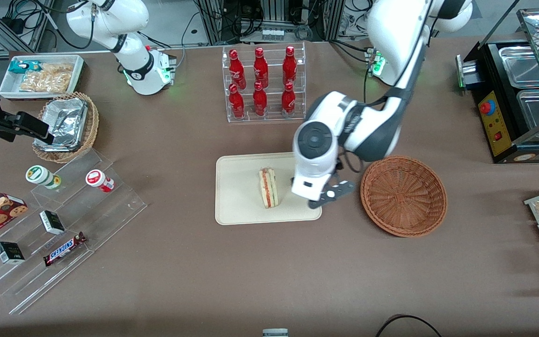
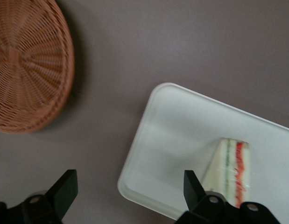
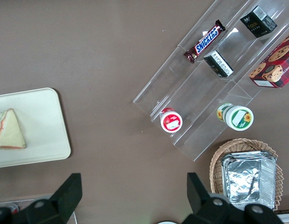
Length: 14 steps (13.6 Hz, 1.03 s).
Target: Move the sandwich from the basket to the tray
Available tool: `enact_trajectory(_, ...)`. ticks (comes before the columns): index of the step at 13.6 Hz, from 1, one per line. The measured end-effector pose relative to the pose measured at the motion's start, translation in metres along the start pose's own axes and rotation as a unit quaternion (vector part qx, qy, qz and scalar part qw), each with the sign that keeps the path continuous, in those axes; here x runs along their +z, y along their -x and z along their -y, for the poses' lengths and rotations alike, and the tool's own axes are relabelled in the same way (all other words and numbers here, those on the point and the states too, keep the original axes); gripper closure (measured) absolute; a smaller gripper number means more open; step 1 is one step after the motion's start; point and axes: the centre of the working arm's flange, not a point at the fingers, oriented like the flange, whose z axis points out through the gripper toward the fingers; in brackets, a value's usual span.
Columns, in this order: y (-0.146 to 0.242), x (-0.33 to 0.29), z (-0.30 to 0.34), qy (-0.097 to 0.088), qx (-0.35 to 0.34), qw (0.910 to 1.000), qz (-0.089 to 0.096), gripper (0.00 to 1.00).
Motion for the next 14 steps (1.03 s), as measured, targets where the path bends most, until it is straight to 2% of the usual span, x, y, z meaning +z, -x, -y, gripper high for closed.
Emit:
enact_trajectory(5, -0.052, -0.035, 0.133, 0.014, 0.063, 0.9977, 0.023, 0.0)
enact_trajectory(9, -0.064, -0.05, 0.199, 0.021, 0.125, 0.9912, 0.039, 0.0)
enact_trajectory(11, -0.071, -0.064, 0.236, 0.03, 0.159, 0.9855, 0.05, 0.0)
enact_trajectory(14, -0.075, -0.09, 0.28, 0.043, 0.194, 0.9787, 0.051, 0.0)
